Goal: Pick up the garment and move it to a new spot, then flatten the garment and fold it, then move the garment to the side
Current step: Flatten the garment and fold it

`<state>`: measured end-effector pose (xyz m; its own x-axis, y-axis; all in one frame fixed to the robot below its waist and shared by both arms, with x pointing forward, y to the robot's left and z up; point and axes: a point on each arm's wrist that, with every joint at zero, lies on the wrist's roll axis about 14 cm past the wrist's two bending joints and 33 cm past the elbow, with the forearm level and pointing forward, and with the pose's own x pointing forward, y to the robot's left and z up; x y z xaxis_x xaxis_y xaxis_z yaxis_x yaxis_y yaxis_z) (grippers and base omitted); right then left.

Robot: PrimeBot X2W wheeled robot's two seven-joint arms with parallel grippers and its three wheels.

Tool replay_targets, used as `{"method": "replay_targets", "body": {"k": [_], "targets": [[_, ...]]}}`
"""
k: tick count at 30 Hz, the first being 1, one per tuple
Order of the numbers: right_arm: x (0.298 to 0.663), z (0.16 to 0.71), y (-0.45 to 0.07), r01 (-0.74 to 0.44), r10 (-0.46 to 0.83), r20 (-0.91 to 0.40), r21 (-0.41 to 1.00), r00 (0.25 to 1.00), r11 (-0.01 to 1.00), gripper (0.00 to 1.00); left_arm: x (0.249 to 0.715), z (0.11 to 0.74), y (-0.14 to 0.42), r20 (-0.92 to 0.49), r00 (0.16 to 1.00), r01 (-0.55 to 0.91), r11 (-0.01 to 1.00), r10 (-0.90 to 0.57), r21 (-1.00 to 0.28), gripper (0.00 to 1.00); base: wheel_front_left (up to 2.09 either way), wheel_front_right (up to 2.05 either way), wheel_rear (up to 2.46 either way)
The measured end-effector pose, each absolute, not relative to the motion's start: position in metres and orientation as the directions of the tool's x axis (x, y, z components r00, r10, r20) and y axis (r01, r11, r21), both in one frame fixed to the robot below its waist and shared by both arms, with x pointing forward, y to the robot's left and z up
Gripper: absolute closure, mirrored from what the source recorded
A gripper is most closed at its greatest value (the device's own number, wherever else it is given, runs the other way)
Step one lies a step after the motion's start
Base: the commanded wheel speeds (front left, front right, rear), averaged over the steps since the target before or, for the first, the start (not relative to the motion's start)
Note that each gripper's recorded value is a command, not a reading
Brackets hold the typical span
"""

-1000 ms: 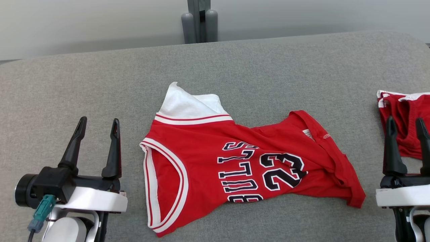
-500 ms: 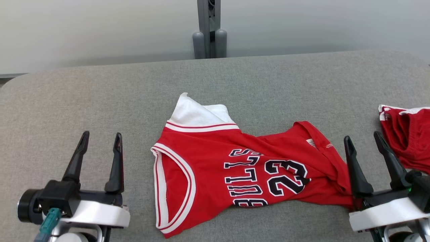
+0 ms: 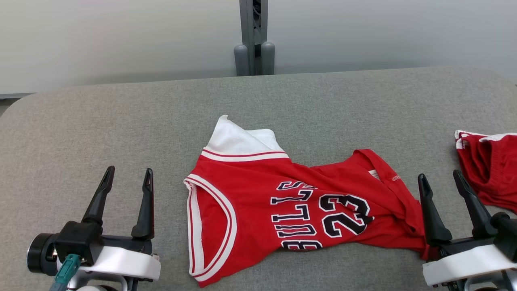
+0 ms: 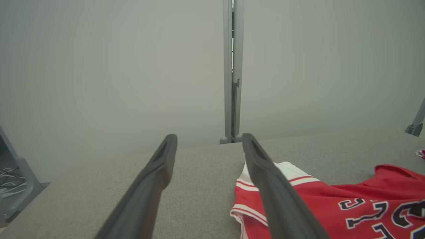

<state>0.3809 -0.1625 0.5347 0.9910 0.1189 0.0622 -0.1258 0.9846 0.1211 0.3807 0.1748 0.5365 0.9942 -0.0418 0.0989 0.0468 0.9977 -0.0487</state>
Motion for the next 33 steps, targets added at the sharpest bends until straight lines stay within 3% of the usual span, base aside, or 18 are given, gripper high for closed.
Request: {"method": "replay_targets", "body": {"k": [8,11,24,33], "targets": [[0.383,0.533,-0.162,-0.128,0.121,0.058,0.124,0.991,0.984,0.00,0.381,0.535,0.174,0.094,0.995,0.044,0.998,-0.039,-0.050,0.00,0.00,0.00,0.00],[0.387,0.532,-0.164,-0.119,0.114,0.054,0.123,0.992,0.985,1.00,0.382,0.534,0.173,0.091,0.995,0.045,0.998,-0.040,-0.052,0.00,0.00,0.00,0.00],[0.422,0.463,-0.159,-0.154,0.167,-0.174,0.084,0.970,0.984,1.00,0.398,0.520,0.172,0.067,0.997,0.047,0.997,-0.043,-0.066,0.00,0.00,0.00,0.00],[0.440,0.401,-0.129,-0.292,0.293,-0.358,0.058,0.887,0.955,1.00,0.415,0.496,0.173,0.023,0.999,0.048,0.996,-0.047,-0.080,0.00,0.00,0.00,0.00]]}}
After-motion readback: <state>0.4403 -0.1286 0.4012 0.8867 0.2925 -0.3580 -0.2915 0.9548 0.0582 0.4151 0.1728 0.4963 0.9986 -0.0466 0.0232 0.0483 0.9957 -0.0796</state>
